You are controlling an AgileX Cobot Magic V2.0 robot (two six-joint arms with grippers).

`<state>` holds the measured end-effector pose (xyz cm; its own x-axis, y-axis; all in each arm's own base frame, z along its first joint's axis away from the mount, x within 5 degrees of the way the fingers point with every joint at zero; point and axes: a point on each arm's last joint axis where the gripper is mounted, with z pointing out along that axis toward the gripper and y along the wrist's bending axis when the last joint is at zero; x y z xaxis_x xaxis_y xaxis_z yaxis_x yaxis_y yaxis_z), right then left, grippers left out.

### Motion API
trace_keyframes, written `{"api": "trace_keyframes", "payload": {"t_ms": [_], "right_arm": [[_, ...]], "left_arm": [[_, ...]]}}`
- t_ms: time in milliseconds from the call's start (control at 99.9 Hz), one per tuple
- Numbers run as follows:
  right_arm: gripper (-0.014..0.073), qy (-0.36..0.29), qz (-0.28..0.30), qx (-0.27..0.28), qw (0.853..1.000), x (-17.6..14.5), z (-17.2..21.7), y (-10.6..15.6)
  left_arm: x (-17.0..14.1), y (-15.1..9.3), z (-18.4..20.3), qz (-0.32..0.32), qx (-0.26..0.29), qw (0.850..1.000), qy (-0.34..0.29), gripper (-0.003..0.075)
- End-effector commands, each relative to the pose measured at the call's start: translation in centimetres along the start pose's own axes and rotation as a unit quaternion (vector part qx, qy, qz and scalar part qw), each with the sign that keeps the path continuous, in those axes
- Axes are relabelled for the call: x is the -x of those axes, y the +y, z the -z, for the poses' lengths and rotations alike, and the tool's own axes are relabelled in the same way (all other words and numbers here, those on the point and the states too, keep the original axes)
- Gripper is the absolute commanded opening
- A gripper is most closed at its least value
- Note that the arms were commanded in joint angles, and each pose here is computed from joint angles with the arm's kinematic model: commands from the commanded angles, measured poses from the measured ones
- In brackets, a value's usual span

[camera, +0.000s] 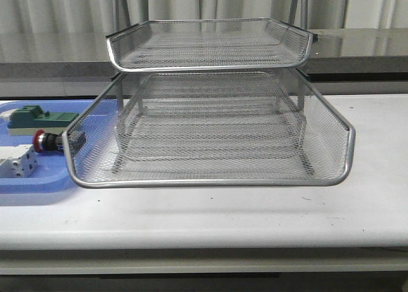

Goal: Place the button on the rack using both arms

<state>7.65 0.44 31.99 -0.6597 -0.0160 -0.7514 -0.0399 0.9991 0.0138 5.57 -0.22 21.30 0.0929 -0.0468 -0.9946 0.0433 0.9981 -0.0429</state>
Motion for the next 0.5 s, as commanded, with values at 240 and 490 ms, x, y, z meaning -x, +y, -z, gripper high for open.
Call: {"api": "trace_keyframes", "payload": {"t_ms": [240,490], "right_arm": [[-0.007,-0.039,0.003,-0.004,0.999,1.2,0.7,-0.1],[-0.007,-0.039,0.003,-0.004,0.999,1.2,0.7,-0.1]], "left_arm": [[4.5,-0.3,0.0,0.047,-0.007,0.999,-0.015,-0.002],[9.8,-0.6,-3.5,0.052,-0.005,0.995,0.082,-0.002]]}}
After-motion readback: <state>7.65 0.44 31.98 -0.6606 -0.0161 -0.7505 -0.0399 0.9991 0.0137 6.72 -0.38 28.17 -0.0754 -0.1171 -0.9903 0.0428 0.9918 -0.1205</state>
